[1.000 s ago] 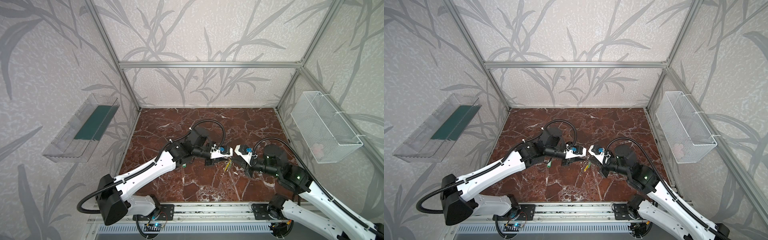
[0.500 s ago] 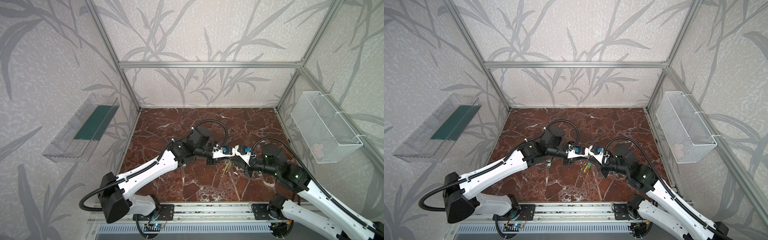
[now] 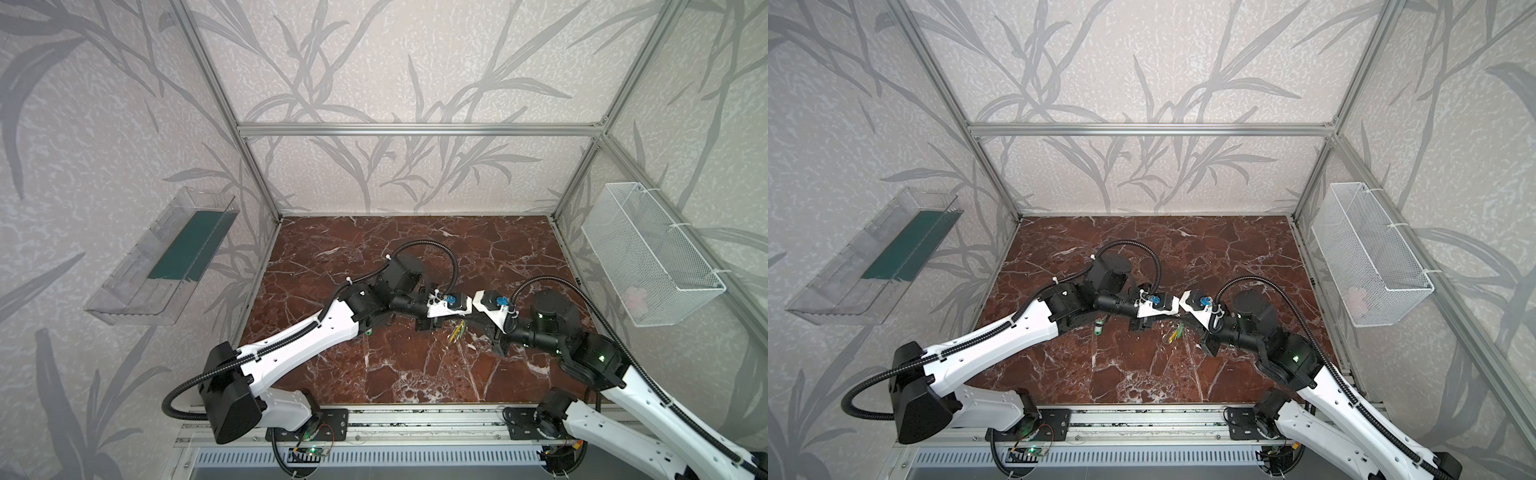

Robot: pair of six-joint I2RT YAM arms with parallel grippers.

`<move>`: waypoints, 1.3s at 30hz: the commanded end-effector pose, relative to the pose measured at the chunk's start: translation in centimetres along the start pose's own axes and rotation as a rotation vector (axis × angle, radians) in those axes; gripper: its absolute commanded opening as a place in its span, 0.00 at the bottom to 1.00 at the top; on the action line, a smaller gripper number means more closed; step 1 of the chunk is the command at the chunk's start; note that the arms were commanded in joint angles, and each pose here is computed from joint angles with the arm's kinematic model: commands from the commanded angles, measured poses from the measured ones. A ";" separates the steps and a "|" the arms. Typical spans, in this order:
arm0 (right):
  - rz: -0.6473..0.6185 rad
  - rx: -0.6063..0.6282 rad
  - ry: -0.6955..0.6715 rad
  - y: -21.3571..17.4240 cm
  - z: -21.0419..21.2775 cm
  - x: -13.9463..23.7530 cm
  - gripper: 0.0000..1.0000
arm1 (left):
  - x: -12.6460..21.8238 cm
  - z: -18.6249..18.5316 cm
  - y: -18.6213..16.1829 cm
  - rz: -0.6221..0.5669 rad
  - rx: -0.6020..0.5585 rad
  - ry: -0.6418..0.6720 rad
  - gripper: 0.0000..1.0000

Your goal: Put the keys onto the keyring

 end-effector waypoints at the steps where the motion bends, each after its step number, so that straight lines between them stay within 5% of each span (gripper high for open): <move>1: -0.075 0.030 0.020 1.6 0.4 0.5 0.00 | -0.5 -0.5 0.1 -0.013 0.005 -0.036 0.12; 12: -0.080 0.038 -0.026 1.4 -0.2 0.7 0.01 | -0.4 -0.6 1.0 -0.068 0.027 -0.046 0.00; 15: -0.095 0.044 -0.106 1.4 -1.2 1.4 0.13 | -0.2 -0.5 1.0 -0.091 0.067 -0.044 0.00; 21: -0.159 0.043 -0.177 1.6 -1.8 3.0 0.17 | 0.8 0.5 1.6 -0.199 0.158 -0.015 0.00; 39: -0.171 0.027 -0.099 2.0 -1.1 1.4 0.17 | 2.0 1.2 3.1 -0.363 0.220 0.016 0.00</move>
Point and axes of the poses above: each gripper's point midway between its finger pads, its own x axis back along the fingers, its own z axis along the line the jaws close on, y = z × x, the point moved 1 cm from there along x, back along the fingers, and after that the axes turned 1 degree about -x, right-handed, at the moved point
